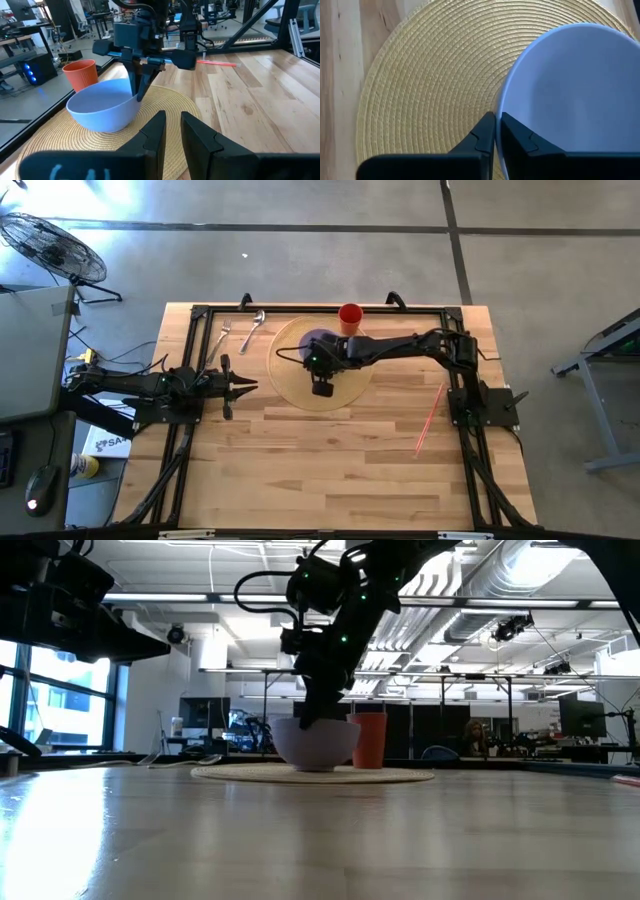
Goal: Pick & Place Utensil
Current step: Put the purple bowl on the brown mat to the bottom left of the orange cup
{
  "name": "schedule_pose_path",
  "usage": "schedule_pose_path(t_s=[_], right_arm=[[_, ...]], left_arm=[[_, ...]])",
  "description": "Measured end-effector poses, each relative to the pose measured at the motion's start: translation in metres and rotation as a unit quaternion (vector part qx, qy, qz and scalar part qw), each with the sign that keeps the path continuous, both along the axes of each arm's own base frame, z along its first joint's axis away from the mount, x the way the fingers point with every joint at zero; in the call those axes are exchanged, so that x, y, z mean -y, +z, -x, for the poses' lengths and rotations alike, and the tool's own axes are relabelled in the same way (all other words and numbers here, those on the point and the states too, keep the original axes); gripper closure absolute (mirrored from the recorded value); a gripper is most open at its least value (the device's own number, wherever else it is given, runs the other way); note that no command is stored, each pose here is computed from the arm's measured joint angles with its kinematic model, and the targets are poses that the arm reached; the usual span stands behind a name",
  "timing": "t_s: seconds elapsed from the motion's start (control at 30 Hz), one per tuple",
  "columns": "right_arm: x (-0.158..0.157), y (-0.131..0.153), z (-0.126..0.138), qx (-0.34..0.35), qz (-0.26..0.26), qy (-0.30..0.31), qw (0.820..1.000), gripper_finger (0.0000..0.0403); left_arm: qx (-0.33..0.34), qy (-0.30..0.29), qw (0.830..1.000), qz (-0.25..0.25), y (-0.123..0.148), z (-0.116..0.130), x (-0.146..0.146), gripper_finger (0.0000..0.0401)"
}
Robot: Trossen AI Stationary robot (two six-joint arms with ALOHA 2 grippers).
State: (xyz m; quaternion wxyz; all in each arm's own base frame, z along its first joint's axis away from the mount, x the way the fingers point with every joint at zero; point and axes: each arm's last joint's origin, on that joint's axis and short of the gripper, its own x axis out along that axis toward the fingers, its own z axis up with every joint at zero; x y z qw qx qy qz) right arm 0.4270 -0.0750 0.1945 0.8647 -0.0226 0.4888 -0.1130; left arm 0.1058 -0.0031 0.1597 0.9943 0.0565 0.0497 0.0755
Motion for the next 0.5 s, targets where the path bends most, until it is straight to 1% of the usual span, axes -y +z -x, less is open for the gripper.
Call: schedule_pose_path(t_s=[0.23, 0.37, 0.5], right_arm=[[0.0005, 0.0001, 0.0001, -0.002, 0.009, -0.001, 1.0, 0.0386], [0.0002, 0.0, 0.0001, -0.002, 0.01, 0.0, 1.0, 0.0367], [-0.0008, -0.0003, 0.0006, -0.008, 0.018, -0.004, 1.0, 0.034]], left_arm=[[0.0, 0.0, 1.0, 0.0, 0.0, 0.0, 0.0, 0.0345], [0.0, 0.0, 1.0, 0.0, 0.0, 0.0, 0.0, 0.0345], [0.0, 0.0, 1.0, 0.0, 0.0, 0.0, 0.0, 0.0345]])
